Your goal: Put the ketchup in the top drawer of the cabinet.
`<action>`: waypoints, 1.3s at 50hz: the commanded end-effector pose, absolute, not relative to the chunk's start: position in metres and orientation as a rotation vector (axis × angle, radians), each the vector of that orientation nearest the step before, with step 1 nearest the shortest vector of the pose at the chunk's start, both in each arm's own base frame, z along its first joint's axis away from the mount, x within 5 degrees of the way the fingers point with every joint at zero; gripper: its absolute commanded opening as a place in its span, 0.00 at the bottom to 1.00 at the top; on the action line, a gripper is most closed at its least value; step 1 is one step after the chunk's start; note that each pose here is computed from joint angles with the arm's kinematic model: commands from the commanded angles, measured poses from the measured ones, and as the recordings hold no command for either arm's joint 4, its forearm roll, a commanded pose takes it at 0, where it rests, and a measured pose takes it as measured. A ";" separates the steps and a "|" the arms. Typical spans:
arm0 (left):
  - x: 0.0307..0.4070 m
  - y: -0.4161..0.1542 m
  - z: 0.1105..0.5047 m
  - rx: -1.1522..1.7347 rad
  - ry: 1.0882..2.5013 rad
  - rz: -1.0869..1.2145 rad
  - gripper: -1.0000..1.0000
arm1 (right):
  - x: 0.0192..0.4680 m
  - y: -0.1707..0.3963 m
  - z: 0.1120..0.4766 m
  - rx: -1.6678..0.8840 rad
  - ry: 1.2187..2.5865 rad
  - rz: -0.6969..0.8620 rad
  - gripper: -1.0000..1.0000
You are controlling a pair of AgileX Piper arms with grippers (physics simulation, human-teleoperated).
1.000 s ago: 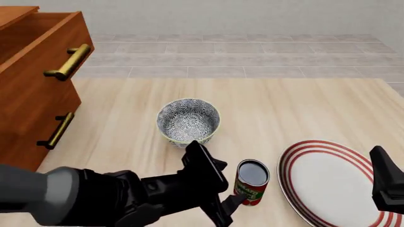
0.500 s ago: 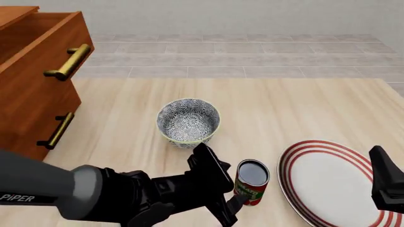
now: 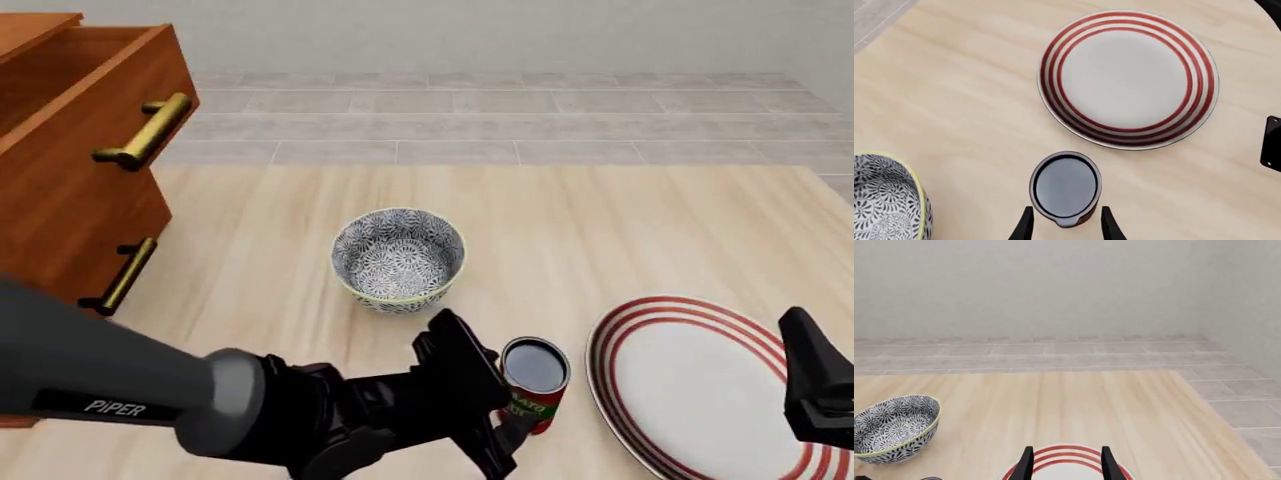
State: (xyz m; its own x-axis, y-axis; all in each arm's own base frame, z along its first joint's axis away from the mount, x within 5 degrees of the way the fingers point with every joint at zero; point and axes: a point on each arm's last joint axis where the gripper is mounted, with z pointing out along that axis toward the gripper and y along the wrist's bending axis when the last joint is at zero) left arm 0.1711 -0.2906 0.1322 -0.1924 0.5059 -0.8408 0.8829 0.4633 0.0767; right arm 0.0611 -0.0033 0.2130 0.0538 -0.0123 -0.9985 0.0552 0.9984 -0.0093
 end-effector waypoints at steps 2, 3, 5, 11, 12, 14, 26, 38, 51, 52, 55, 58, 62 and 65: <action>0.177 -0.296 0.124 1.168 1.858 -0.541 1.00 | 0.061 -0.003 0.213 0.045 1.518 -0.043 1.00; 0.178 -0.296 0.122 1.166 1.862 -0.540 1.00 | 0.062 -0.003 0.213 0.047 1.519 -0.041 1.00; 0.180 -0.297 0.120 1.165 1.865 -0.536 1.00 | 0.062 -0.003 0.213 0.047 1.520 -0.037 1.00; 0.182 -0.301 0.123 1.168 1.860 -0.534 1.00 | 0.062 -0.003 0.213 0.051 1.521 -0.035 1.00; 0.183 -0.301 0.123 1.170 1.858 -0.534 1.00 | 0.062 -0.003 0.213 0.052 1.521 -0.035 1.00; 0.183 -0.302 0.124 1.172 1.854 -0.533 1.00 | 0.062 -0.003 0.213 0.053 1.521 -0.033 1.00; 0.185 -0.308 0.125 1.169 1.851 -0.540 1.00 | 0.062 -0.003 0.213 0.054 1.520 -0.032 1.00; 0.184 -0.310 0.124 1.180 1.849 -0.537 1.00 | 0.062 -0.003 0.213 0.054 1.519 -0.031 1.00; 0.180 -0.305 0.134 1.187 1.817 -0.538 0.00 | 0.062 -0.004 0.213 0.054 1.521 -0.036 1.00; 0.180 -0.305 0.134 1.187 1.817 -0.538 0.00 | 0.062 -0.004 0.213 0.054 1.521 -0.036 1.00; 0.177 -0.304 0.137 1.193 1.803 -0.538 0.00 | 0.062 -0.004 0.213 0.053 1.521 -0.035 1.00; 0.171 -0.304 0.146 1.201 1.783 -0.555 0.00 | 0.062 -0.003 0.213 0.051 1.522 -0.035 1.00; 0.173 -0.300 0.151 1.178 1.787 -0.556 0.00 | 0.062 -0.003 0.213 0.049 1.522 -0.036 1.00; 0.175 -0.295 0.155 1.154 1.792 -0.558 0.00 | 0.062 -0.003 0.213 0.049 1.523 -0.035 1.00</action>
